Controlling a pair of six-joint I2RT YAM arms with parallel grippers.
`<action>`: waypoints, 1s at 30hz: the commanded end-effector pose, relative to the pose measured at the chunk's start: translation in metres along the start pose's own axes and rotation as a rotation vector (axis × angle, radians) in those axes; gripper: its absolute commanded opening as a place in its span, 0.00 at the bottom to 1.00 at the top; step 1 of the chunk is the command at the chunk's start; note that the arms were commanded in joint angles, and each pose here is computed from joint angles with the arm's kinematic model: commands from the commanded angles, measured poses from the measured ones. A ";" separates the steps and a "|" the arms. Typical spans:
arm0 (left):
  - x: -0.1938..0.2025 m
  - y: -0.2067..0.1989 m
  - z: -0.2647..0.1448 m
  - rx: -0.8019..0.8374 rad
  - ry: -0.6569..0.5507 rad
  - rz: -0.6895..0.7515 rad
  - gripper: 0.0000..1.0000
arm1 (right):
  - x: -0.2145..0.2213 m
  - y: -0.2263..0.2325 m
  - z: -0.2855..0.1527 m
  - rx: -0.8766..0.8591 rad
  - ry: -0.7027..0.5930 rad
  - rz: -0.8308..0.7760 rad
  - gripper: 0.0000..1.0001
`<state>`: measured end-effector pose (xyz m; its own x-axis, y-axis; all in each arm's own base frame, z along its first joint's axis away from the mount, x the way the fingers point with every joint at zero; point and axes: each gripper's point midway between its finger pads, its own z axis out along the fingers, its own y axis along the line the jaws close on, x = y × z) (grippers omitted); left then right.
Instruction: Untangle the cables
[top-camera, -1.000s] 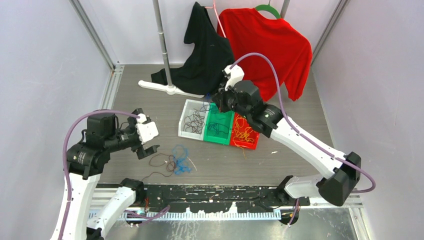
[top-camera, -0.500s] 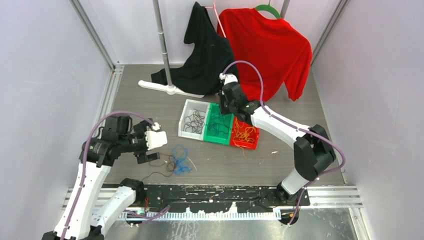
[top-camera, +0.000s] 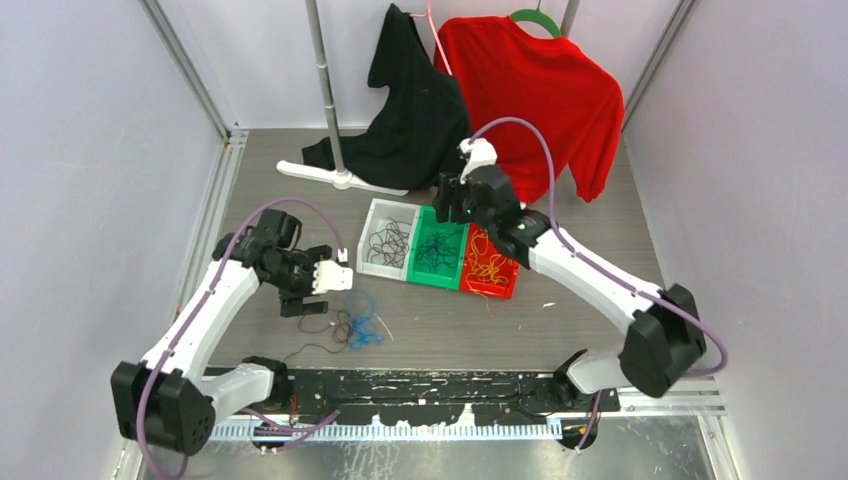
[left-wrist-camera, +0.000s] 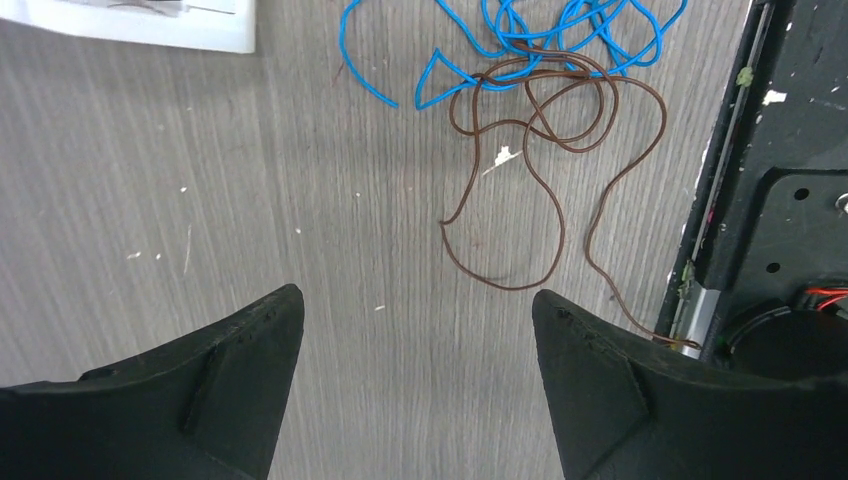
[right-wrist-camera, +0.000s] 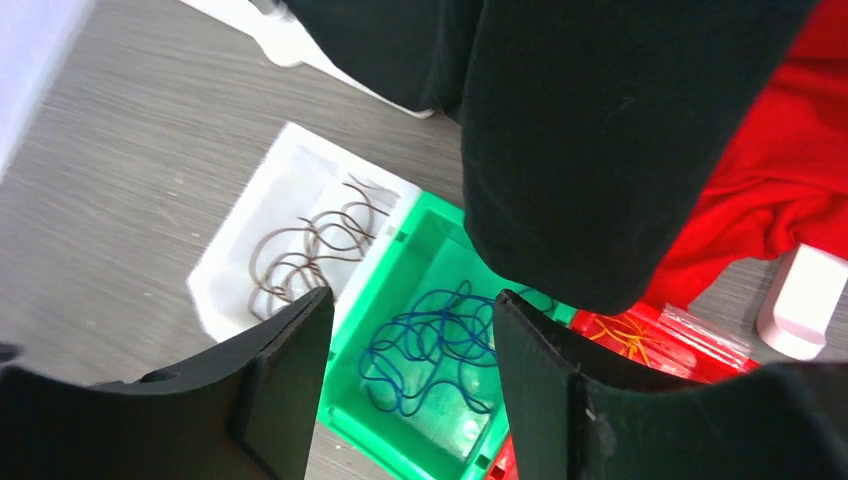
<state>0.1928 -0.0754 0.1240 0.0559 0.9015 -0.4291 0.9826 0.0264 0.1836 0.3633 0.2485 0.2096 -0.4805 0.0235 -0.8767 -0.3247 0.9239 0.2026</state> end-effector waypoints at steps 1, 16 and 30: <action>-0.003 0.013 0.020 0.037 -0.040 0.078 0.84 | -0.041 0.022 -0.031 -0.131 -0.167 0.080 0.65; 0.015 0.007 0.091 0.175 0.015 0.127 0.36 | -0.045 0.022 -0.054 -0.181 -0.241 0.177 0.54; -0.108 0.033 -0.112 -0.208 -0.252 0.260 0.00 | -0.042 0.102 -0.073 -0.625 -0.241 0.260 0.67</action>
<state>0.2472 -0.1172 0.2197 0.3004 0.8355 -0.4600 0.8971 -0.0837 0.4338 0.3140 0.2815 0.2629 -0.4450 0.3060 -0.8416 -0.5202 0.6767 0.5211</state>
